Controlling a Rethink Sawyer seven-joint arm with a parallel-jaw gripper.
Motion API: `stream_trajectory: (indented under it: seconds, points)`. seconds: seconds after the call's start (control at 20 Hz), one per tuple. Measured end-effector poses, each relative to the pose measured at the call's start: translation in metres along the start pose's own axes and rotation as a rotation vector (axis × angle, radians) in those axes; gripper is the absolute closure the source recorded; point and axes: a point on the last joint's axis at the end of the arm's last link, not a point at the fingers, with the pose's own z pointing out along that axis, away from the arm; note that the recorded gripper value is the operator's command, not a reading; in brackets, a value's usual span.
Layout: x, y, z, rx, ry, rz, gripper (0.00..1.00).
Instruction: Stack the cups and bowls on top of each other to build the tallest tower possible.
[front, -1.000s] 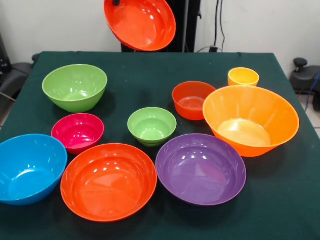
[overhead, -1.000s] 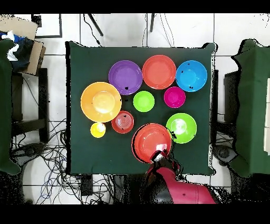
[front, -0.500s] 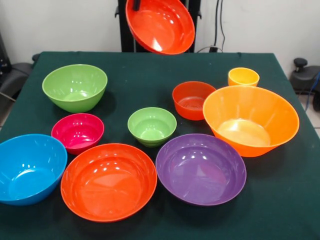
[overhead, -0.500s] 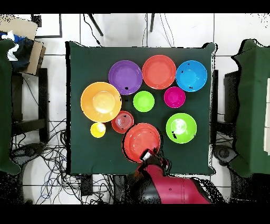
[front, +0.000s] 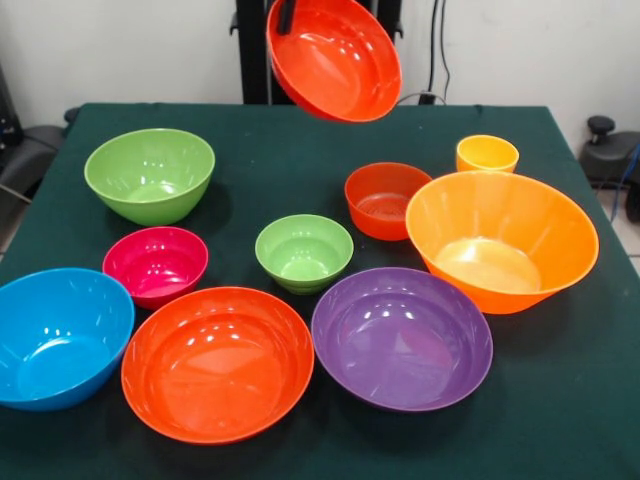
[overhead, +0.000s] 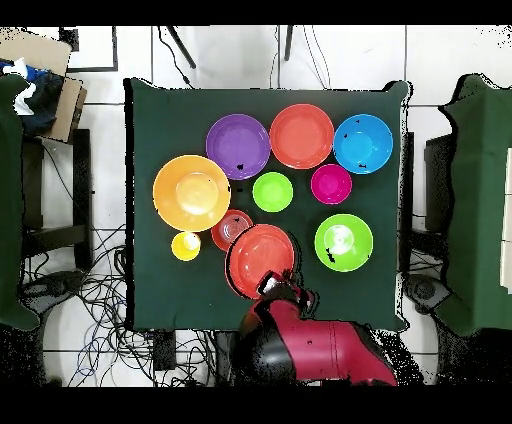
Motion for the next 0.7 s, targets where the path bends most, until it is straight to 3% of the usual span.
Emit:
stream_trajectory:
  seconds: [0.4, 0.7]
  points:
    - [-0.018, 0.002, 0.007, -0.002, -0.02, 0.004, 1.0]
    - [-0.03, -0.008, 0.005, 0.029, -0.007, 0.047, 1.0]
